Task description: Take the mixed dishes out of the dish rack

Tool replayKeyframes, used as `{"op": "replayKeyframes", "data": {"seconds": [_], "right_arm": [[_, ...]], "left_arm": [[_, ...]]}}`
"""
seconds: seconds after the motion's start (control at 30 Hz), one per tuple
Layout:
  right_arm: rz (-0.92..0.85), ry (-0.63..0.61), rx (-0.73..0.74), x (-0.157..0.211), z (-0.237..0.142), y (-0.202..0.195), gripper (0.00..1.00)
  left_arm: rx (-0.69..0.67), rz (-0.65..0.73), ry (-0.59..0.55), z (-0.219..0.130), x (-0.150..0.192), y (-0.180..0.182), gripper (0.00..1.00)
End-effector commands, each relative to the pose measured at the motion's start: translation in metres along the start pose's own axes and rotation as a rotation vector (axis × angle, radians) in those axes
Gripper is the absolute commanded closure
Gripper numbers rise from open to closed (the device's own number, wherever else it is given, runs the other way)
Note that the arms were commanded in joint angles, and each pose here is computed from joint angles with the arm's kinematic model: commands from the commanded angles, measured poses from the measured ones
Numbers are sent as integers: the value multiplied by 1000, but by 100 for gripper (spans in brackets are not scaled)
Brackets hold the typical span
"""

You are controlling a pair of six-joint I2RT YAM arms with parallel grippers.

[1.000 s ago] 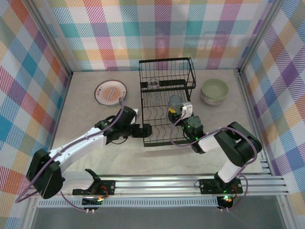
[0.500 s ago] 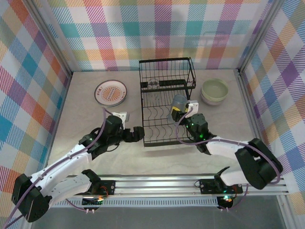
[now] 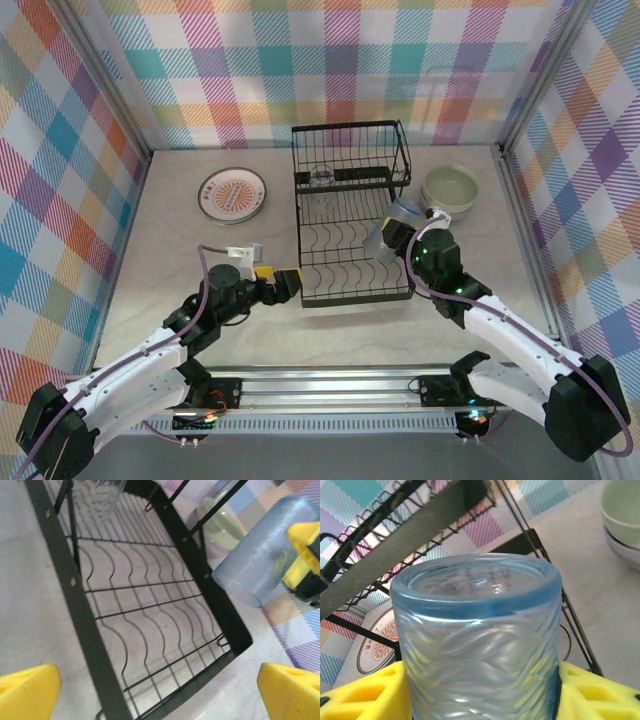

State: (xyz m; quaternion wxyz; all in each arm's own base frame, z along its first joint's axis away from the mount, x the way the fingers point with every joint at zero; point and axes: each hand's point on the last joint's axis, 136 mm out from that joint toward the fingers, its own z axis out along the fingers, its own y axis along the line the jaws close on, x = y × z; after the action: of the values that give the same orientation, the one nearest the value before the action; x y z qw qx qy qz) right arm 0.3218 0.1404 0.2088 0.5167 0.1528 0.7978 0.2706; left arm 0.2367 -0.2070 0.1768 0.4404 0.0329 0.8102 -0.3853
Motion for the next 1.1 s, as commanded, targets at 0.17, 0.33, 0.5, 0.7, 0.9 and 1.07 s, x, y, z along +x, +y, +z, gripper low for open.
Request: {"op": "replayKeyframes", "data": {"seconds": [0.17,0.33,0.5,0.7,0.9,1.07], "right_arm": [[343,161,-26,-1,-15,-6,56],[494,217,-66,-3,-25,-9,55],[635,259,-119,-1,-36,-10,55],[703,283,-164,3,-59,-4,55],[761,304,-190,13,-79,-4,54],[792,324,-202,23,-89,-6,54]], "left_arm": [[224,135,-139,4,-9,-48,0],[291,230,-122,17,6,-66,0],[334,362,-95,30,19,-85,3],[444,459,-68,41,25,-114,10],[529,494,-76,54,23,-140,13],[581,524,-73,65,27,-158,15]]}}
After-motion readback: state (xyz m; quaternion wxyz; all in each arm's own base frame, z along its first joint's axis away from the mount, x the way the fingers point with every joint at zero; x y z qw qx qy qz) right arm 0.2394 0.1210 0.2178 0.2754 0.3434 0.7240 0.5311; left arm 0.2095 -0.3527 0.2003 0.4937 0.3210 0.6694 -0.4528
